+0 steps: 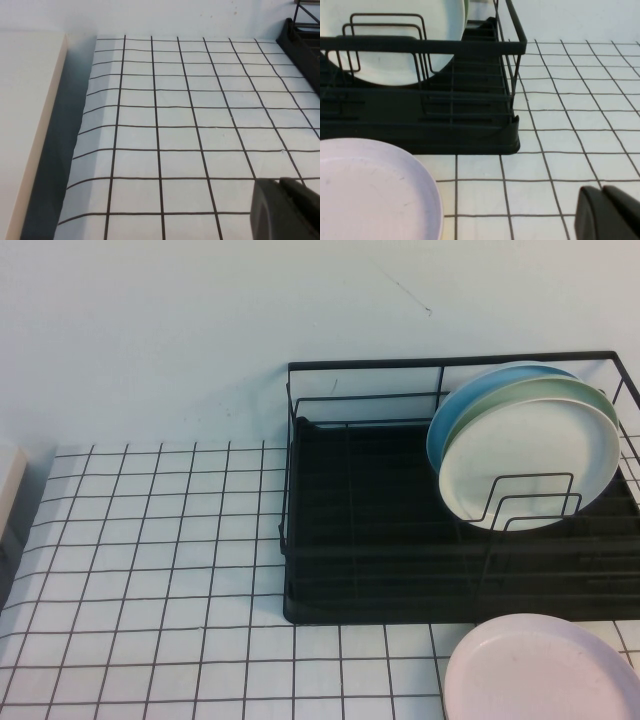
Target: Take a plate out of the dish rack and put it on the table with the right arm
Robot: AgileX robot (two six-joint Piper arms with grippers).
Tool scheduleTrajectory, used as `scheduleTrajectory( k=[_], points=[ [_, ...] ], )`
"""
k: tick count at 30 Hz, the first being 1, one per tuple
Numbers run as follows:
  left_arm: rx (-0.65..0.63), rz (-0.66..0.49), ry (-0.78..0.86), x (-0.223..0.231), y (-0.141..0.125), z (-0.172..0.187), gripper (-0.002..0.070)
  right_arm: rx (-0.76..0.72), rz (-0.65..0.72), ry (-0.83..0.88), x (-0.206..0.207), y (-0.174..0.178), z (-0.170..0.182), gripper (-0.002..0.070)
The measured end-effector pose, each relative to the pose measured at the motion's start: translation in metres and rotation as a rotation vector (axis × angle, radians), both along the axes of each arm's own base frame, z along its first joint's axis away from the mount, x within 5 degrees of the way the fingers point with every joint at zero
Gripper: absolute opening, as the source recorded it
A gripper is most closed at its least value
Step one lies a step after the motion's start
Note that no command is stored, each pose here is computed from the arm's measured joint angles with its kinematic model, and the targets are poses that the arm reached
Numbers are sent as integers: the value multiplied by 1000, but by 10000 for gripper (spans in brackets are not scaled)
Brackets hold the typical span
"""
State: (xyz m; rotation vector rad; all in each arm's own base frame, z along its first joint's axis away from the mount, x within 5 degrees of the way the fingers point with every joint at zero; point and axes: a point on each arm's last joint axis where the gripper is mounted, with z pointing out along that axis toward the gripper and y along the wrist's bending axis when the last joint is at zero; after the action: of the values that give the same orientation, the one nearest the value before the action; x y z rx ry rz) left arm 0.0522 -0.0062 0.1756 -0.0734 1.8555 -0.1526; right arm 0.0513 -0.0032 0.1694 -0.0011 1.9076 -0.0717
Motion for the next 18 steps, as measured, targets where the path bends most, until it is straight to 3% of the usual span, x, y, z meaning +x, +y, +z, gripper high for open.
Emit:
scheduleTrajectory(
  k=[18],
  points=[
    [0, 0, 0, 0, 0, 0, -3, -2, 46, 0, 0, 2, 0, -2]
  ],
)
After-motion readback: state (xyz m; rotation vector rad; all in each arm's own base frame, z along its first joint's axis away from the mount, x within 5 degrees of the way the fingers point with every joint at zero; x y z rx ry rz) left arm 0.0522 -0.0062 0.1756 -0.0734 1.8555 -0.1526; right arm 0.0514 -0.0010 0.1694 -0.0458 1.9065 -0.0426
